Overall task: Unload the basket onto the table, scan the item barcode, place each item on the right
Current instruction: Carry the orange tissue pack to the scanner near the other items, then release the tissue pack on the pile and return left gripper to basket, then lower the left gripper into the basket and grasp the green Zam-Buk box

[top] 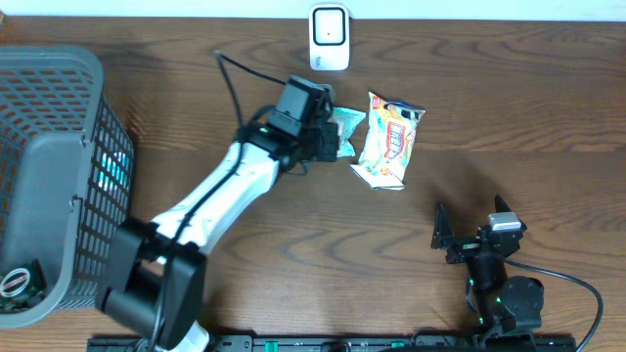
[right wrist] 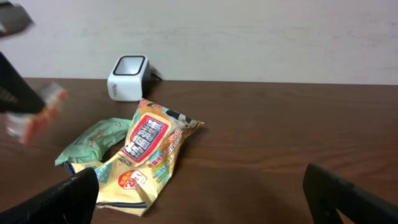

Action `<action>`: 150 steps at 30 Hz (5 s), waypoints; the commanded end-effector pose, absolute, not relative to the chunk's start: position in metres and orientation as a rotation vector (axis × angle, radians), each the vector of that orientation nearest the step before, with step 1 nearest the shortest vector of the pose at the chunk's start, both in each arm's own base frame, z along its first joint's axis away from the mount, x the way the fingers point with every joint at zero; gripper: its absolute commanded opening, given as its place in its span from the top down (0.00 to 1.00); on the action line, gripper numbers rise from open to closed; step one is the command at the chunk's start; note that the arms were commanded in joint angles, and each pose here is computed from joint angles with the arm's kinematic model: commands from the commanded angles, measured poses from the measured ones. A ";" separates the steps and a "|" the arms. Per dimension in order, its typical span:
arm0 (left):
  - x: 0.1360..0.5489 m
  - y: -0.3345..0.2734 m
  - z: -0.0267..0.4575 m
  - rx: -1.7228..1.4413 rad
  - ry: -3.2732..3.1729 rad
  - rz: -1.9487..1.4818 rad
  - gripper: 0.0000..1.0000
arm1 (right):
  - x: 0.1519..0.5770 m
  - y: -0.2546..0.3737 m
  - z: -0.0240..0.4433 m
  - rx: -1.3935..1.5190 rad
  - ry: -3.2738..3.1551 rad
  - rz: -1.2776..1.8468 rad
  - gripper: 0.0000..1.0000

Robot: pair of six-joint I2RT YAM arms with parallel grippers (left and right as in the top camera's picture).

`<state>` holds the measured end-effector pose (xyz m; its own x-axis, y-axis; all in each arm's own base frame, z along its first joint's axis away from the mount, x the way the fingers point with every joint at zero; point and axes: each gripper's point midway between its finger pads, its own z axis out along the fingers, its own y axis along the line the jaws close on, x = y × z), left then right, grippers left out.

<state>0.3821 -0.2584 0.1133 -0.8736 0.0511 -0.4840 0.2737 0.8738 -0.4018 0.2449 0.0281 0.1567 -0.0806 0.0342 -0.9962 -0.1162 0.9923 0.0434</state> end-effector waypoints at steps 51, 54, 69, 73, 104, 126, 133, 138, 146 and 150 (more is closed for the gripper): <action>0.251 0.068 0.377 -0.664 1.802 0.256 0.10 | 0.244 0.030 0.156 -0.057 1.647 0.139 0.01; 0.221 0.103 0.369 -0.842 1.765 0.409 0.09 | 0.244 0.030 0.156 -0.057 1.647 0.139 0.01; 0.149 0.200 0.330 -1.426 1.621 0.767 0.02 | 0.244 0.030 0.156 -0.057 1.647 0.139 0.01; 0.154 0.216 0.303 -1.544 1.689 0.700 0.03 | 0.244 0.030 0.156 -0.057 1.647 0.139 0.01; 0.153 0.302 0.106 -2.213 1.905 0.809 0.02 | 0.244 0.030 0.156 -0.057 1.647 0.139 0.01; 0.141 0.329 0.066 -2.336 1.813 0.739 0.02 | 0.244 0.030 0.156 -0.057 1.647 0.139 0.01; 0.144 0.328 0.052 -2.325 1.796 0.706 0.02 | 0.244 0.030 0.156 -0.058 1.647 0.139 0.01; 0.144 0.329 0.052 -2.323 1.793 0.706 0.03 | 0.244 0.030 0.156 -0.057 1.647 0.139 0.01; 0.142 0.326 0.047 -2.329 1.802 0.707 0.11 | 0.244 0.030 0.156 -0.057 1.647 0.139 0.01; 0.140 0.323 0.044 -2.334 1.810 0.709 0.11 | 0.244 0.030 0.156 -0.058 1.647 0.139 0.01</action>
